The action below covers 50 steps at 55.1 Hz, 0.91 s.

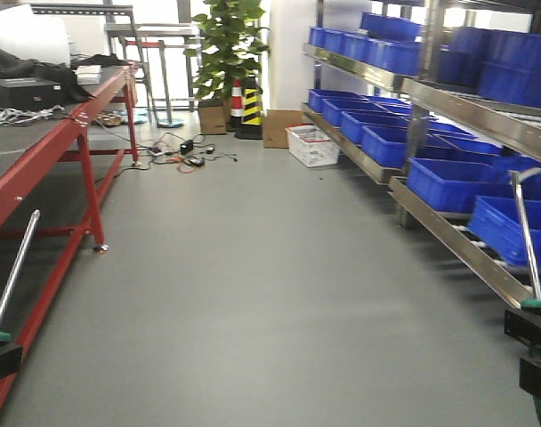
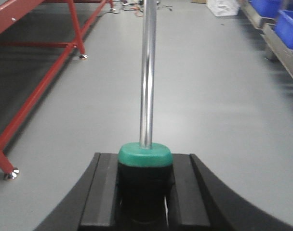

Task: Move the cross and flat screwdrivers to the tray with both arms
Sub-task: 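Drive along the blue-bin shelves to the roller station with the tray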

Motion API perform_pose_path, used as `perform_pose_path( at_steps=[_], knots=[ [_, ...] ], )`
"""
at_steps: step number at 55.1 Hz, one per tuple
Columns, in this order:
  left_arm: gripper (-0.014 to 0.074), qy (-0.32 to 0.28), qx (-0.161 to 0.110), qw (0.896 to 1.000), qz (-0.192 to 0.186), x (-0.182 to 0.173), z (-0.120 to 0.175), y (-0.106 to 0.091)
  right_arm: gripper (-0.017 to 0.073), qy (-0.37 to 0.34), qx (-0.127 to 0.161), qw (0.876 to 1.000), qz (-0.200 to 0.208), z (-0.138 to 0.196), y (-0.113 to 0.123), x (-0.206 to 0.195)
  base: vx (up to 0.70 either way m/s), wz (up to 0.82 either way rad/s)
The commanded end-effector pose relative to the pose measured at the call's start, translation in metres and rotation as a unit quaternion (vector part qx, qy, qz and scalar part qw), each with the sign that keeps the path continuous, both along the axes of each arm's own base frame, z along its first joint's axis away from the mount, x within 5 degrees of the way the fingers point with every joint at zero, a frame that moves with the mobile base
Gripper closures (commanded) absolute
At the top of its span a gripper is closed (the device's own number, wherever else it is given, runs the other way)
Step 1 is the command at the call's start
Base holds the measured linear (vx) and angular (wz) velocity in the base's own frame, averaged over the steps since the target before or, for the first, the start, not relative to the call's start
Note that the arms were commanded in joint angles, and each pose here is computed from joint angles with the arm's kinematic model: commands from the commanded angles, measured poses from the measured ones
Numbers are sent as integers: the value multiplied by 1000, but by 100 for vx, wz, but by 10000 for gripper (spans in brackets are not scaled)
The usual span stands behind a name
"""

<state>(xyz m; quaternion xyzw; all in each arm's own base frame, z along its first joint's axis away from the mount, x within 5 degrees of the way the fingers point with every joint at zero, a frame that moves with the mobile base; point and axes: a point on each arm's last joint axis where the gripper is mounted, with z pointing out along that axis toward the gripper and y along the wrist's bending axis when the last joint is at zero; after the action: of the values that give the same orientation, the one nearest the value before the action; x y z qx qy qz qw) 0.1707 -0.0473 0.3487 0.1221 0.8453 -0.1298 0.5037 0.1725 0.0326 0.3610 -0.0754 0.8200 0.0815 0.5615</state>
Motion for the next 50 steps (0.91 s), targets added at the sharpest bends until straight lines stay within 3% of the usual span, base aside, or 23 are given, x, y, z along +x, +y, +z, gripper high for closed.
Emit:
perform_pose_path(
  at_steps=[1, 50],
  knots=[
    [594, -52, -21, 998, 12, 1, 18, 0, 567, -61, 9, 998, -10, 19, -2, 0, 59, 29],
    [594, -52, -21, 998, 12, 1, 18, 0, 567, -60, 9, 998, -10, 18, -2, 1, 60, 15]
  ],
)
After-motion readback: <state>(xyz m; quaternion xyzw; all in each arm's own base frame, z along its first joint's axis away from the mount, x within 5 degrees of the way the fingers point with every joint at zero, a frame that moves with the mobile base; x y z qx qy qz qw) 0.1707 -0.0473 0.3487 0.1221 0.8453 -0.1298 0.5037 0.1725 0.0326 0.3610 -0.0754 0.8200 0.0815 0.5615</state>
